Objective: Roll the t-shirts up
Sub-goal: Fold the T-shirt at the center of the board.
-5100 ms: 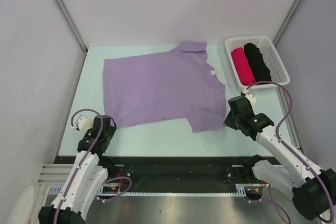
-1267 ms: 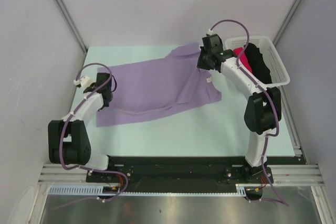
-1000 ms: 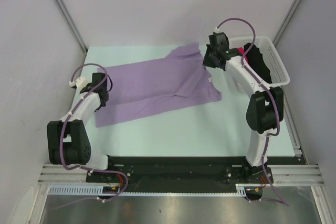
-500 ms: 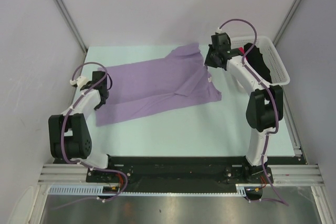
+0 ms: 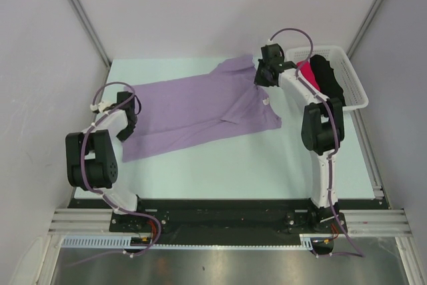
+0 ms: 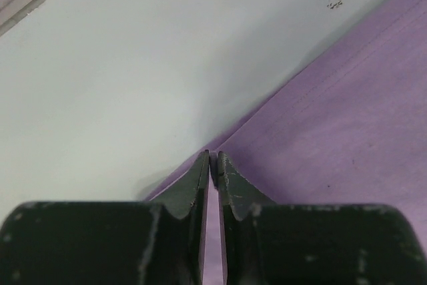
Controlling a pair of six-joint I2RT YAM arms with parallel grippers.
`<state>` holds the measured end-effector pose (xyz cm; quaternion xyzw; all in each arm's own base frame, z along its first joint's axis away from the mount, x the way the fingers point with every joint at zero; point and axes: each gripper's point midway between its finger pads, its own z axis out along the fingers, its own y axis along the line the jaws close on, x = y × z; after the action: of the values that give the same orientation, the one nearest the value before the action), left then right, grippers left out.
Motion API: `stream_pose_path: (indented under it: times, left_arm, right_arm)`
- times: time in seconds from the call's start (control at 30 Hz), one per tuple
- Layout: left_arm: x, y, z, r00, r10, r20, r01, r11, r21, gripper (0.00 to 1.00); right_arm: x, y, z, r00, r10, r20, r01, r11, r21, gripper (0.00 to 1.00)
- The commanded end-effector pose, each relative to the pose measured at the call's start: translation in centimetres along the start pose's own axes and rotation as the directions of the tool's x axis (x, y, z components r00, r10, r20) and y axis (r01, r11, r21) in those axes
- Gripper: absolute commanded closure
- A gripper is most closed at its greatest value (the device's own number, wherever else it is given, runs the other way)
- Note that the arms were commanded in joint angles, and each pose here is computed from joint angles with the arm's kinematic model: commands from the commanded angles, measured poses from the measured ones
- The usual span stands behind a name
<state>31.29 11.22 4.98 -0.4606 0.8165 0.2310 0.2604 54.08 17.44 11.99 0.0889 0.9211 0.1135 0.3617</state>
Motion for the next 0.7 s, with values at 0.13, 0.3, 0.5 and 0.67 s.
stream_pose_path:
  times: [0.13, 0.3, 0.5, 0.67]
  left_arm:
    - [-3.5, -2.7, -1.0, 0.998, -0.030, 0.052, 0.023, 0.991, 0.128, 0.77]
    - [-3.9, -2.8, -2.3, 0.999, -0.034, 0.038, 0.027, 0.982, 0.188, 0.48]
    - [-3.2, -3.2, -6.7, 0.997, -0.077, -0.004, 0.073, 0.916, 0.395, 0.39]
    - [-0.4, -3.3, -9.3, 0.997, -0.067, -0.050, 0.083, 0.846, 0.527, 0.39]
  right_arm:
    - [-4.7, 1.1, 0.7, 0.994, 0.008, 0.105, -0.001, 0.997, -0.073, 0.92]
    - [-4.4, 1.2, 0.1, 0.997, -0.007, 0.080, 0.013, 0.997, -0.075, 0.57]
    - [2.2, 1.9, -3.4, 1.000, 0.011, 0.000, -0.011, 0.996, -0.088, 0.47]
    - [9.6, 4.7, -4.0, 0.997, 0.009, -0.081, -0.024, 0.981, -0.191, 0.46]
